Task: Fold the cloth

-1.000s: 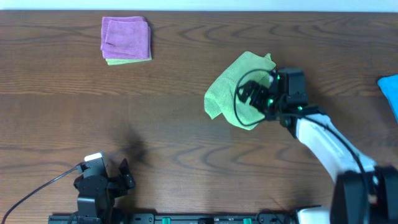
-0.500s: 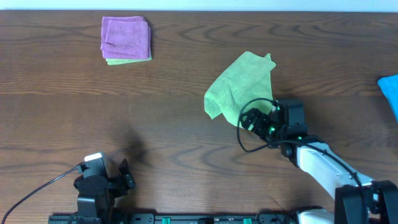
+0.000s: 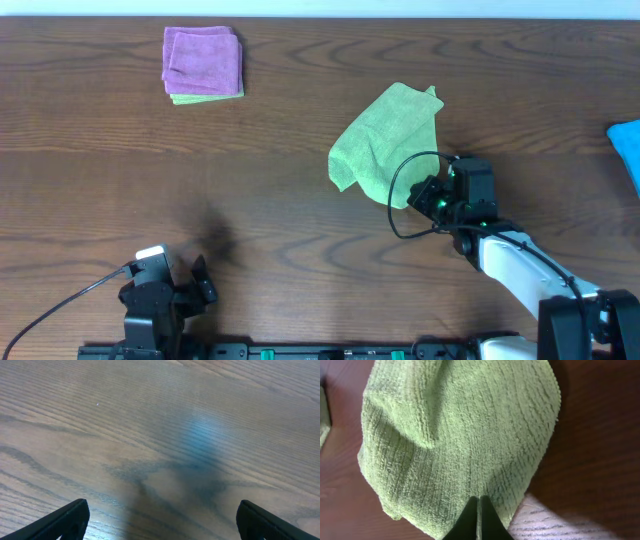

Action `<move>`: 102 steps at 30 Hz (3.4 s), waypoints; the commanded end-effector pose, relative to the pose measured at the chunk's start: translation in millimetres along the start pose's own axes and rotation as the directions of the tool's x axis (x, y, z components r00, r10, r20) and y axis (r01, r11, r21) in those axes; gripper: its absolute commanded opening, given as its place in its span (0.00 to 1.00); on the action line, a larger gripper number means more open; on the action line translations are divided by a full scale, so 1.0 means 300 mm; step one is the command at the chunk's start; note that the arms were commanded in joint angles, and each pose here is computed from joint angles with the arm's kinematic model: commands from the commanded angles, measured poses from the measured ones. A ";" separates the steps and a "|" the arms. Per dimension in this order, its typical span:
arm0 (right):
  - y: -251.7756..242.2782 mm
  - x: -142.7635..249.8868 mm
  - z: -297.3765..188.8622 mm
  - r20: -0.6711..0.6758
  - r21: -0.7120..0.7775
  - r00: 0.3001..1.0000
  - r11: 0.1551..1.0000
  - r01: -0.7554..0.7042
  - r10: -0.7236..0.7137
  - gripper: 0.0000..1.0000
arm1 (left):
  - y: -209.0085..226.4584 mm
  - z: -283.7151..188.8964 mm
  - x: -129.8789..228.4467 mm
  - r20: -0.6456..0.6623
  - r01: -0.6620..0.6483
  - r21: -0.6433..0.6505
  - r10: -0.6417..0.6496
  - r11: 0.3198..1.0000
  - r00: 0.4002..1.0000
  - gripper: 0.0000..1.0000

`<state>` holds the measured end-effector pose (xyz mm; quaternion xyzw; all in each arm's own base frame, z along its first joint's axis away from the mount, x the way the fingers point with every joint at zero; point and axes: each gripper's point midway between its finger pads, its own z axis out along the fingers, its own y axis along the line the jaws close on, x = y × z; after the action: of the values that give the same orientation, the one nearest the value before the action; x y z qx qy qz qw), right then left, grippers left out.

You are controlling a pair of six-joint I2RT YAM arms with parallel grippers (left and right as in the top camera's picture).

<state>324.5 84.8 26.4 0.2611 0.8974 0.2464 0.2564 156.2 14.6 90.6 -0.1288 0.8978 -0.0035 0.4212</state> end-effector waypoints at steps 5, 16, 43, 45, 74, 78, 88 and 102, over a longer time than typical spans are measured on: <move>-0.050 0.034 0.005 -0.031 0.061 0.999 0.998 -0.014 0.016 0.94 | 0.017 0.009 0.053 -0.056 -0.031 -0.019 0.030 0.999 0.998 0.95; -0.083 -0.043 0.052 0.048 0.055 0.994 0.993 -0.102 0.099 0.61 | 0.017 0.009 0.053 -0.056 -0.031 -0.019 0.030 0.999 0.998 0.95; 0.031 -0.219 -0.033 0.005 0.247 1.000 0.969 -0.003 0.002 0.02 | 0.017 0.009 0.053 -0.056 -0.031 -0.019 0.030 0.999 0.998 0.95; 0.095 -0.312 -0.052 0.076 0.226 0.994 0.972 0.059 -0.078 0.01 | 0.017 0.009 0.053 -0.056 -0.031 -0.019 0.030 0.999 0.998 0.95; 0.170 -0.213 0.112 -0.017 0.173 0.990 0.975 0.141 -0.140 0.99 | 0.017 0.009 0.053 -0.056 -0.031 -0.019 0.030 0.999 0.998 0.95; 0.079 -0.246 0.064 0.016 0.302 0.991 0.946 0.119 -0.130 0.99 | 0.017 0.009 0.053 -0.056 -0.031 -0.019 0.030 0.999 0.998 0.95; 0.099 -0.386 0.129 0.091 0.150 0.982 0.977 0.151 -0.166 0.99 | 0.017 0.009 0.053 -0.056 -0.031 -0.019 0.030 0.999 0.998 0.95; 0.109 -0.347 0.221 0.013 0.012 0.994 0.994 0.112 -0.113 0.83 | 0.017 0.009 0.053 -0.056 -0.031 -0.019 0.030 0.999 0.998 0.95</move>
<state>451.2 65.5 36.5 0.2131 0.9101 0.2124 0.2851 156.2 14.6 90.6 -0.1288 0.8977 -0.0036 0.4214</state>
